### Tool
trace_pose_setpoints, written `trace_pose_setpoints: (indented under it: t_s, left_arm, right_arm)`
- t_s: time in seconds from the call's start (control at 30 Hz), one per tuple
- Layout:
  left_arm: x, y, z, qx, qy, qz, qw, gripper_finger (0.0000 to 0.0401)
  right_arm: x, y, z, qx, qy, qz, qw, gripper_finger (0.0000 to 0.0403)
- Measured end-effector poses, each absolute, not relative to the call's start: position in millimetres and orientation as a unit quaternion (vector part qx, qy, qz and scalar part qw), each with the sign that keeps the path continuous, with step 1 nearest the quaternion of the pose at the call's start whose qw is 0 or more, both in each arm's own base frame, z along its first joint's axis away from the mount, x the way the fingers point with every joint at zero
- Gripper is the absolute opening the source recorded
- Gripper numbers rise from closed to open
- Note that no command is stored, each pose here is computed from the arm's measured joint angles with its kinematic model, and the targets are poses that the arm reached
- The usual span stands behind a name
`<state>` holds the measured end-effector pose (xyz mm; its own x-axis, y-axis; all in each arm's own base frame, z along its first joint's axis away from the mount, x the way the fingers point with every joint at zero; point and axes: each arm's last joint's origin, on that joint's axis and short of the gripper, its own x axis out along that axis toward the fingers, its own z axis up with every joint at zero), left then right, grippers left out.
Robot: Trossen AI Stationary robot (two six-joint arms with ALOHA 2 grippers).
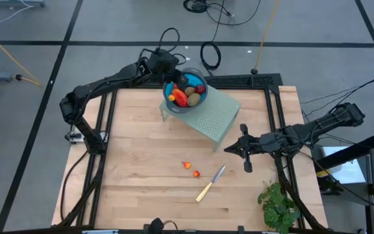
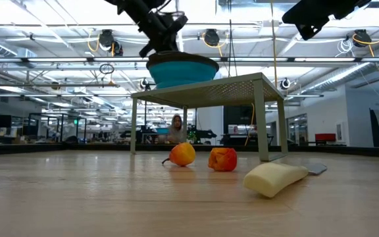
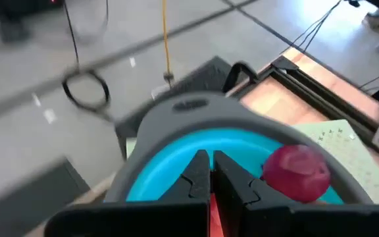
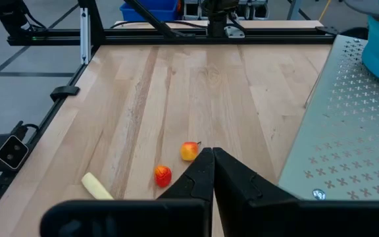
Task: Pick & Place Fruit
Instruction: Put the peach into the blue strainer bowl on the shelf
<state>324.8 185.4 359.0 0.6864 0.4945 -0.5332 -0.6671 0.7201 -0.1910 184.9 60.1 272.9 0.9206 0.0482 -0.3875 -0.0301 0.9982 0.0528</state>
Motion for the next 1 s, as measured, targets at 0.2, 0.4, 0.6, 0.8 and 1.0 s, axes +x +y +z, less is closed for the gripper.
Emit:
trace_pose_setpoints:
  t_s: [0.2,0.4,0.6,0.8,1.0]
  left_arm:
    - [338.1,170.0,367.0,-0.087,0.212,0.317,0.920,0.0000]
    - [350.4,173.2,356.6,-0.062,0.216,0.311,0.924,0.0000]
    - [363.4,179.6,336.4,-0.045,0.242,0.307,0.919,0.0000]
    - [364.3,180.6,335.4,-0.044,0.241,0.308,0.919,0.0000]
    - [364.3,180.4,334.9,-0.046,0.243,0.305,0.920,0.0000]
  right_arm:
    - [184.9,60.0,272.9,0.019,0.198,0.019,0.980,0.0000]
    - [184.9,60.0,272.9,0.019,0.198,0.019,0.980,0.0000]
    - [185.0,60.0,272.9,0.019,0.198,0.019,0.980,0.0000]
    - [185.0,60.0,272.9,0.019,0.198,0.019,0.980,0.0000]
    - [185.0,60.0,272.9,0.019,0.198,0.019,0.980,0.0000]
